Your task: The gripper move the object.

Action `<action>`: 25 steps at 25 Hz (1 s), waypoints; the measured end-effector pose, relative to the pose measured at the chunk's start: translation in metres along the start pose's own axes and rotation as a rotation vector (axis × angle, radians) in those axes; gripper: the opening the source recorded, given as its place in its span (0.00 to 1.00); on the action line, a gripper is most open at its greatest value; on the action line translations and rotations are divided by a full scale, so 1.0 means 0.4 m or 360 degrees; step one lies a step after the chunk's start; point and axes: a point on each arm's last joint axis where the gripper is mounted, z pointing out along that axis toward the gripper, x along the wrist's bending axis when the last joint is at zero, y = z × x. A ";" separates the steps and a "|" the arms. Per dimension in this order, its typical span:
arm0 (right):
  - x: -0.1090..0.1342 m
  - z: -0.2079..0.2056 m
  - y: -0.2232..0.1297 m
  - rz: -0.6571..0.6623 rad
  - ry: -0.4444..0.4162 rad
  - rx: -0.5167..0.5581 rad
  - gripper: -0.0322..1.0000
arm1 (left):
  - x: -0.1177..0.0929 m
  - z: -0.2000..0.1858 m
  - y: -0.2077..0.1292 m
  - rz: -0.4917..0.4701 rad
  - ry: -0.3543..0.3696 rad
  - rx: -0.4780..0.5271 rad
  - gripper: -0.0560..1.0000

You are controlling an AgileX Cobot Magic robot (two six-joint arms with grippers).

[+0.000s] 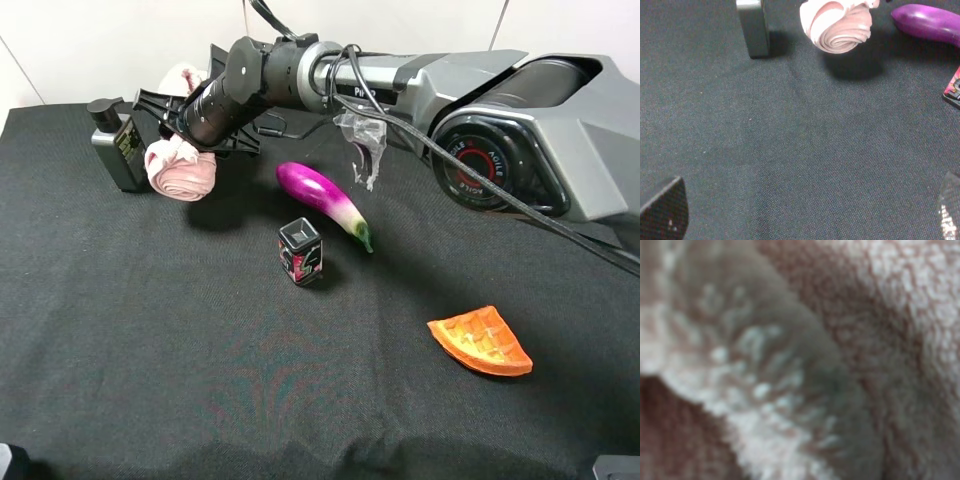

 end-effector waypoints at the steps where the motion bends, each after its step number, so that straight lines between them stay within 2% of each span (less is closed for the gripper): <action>1: 0.000 0.000 0.000 -0.0001 0.0000 0.0000 0.47 | 0.000 0.000 0.000 0.0000 0.0000 0.0000 1.00; 5: 0.002 0.000 0.004 -0.0024 0.0011 -0.0031 0.62 | 0.000 0.000 0.000 0.0000 0.0000 0.0000 1.00; 8: 0.002 0.000 0.006 -0.0033 0.0016 -0.0045 0.68 | 0.000 0.000 0.000 0.0000 0.0000 0.0000 1.00; 18: 0.002 0.000 0.006 -0.0047 0.0015 -0.0041 0.70 | 0.000 0.000 0.000 0.0000 0.0000 0.0000 1.00; 25: -0.001 -0.016 0.012 -0.0096 -0.0030 0.0025 0.70 | 0.000 0.000 0.000 0.0000 0.0000 0.0000 1.00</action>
